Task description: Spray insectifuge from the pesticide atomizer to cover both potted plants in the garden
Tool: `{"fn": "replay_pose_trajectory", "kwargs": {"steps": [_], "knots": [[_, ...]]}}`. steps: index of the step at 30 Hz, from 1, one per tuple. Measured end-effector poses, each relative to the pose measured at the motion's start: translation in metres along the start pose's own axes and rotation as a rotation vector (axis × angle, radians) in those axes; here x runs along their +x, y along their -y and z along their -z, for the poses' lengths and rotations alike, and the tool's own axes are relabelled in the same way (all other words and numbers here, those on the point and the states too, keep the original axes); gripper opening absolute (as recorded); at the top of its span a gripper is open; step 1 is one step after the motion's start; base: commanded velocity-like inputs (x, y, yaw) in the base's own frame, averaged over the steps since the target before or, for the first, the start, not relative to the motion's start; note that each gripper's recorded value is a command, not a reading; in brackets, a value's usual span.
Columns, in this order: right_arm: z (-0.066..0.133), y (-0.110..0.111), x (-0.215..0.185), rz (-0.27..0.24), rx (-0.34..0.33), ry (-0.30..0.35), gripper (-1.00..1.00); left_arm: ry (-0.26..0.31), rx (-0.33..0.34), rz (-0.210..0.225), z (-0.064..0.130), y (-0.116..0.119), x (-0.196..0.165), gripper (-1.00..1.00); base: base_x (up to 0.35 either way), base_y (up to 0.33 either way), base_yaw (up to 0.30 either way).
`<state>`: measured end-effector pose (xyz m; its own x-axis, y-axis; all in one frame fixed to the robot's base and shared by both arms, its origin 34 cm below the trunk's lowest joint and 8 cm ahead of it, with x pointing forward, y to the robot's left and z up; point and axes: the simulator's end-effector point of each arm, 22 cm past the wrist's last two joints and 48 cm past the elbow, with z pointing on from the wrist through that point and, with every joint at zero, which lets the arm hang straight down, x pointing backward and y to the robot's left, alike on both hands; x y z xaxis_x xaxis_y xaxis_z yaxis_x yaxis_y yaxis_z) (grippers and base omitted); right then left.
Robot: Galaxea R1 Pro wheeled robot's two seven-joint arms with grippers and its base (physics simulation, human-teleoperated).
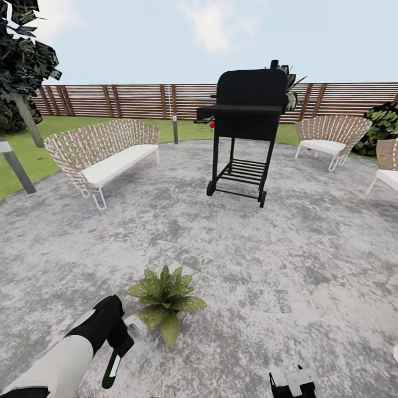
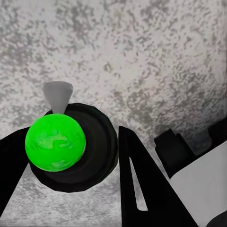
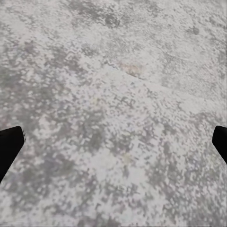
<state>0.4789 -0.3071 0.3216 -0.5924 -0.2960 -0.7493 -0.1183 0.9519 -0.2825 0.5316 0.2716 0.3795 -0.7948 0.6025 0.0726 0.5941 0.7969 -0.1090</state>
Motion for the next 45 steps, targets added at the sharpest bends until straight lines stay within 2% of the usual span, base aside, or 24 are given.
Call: {"fn": "replay_pose_trajectory", "kwargs": {"steps": [10, 11, 21, 36, 40, 43, 45], "knots": [[0.000, -0.002, 0.000, 0.000, -0.005, 0.000, 1.00, -0.003, 0.013, 0.000, -0.002, 0.002, 0.002, -1.00, 0.000, -0.002, 0.112], [0.000, -0.002, 0.000, 0.001, -0.005, -0.001, 1.00, -0.005, -0.007, -0.034, -0.002, -0.005, 0.005, -1.00, 0.000, 0.000, 0.000], [0.000, -0.001, 0.000, -0.001, -0.001, -0.001, 1.00, -0.011, -0.012, -0.027, -0.003, -0.008, 0.010, -1.00, -0.060, -0.174, 0.100], [0.000, 0.004, 0.002, 0.003, 0.005, -0.002, 1.00, -0.009, -0.011, -0.028, -0.003, -0.006, 0.007, -1.00, -0.051, -0.181, 0.002], [0.000, 0.004, 0.002, 0.004, 0.004, -0.002, 1.00, 0.003, 0.023, -0.017, -0.003, 0.002, 0.005, -1.00, 0.006, -0.007, 0.000], [0.000, 0.004, 0.002, 0.004, 0.004, -0.002, 1.00, -0.002, 0.117, -0.028, -0.001, 0.022, 0.006, -1.00, 0.000, 0.000, 0.000], [0.000, 0.004, 0.002, 0.004, 0.004, -0.002, 1.00, -0.006, 0.126, -0.036, 0.001, 0.025, 0.005, -1.00, 0.000, 0.000, 0.000]]}}
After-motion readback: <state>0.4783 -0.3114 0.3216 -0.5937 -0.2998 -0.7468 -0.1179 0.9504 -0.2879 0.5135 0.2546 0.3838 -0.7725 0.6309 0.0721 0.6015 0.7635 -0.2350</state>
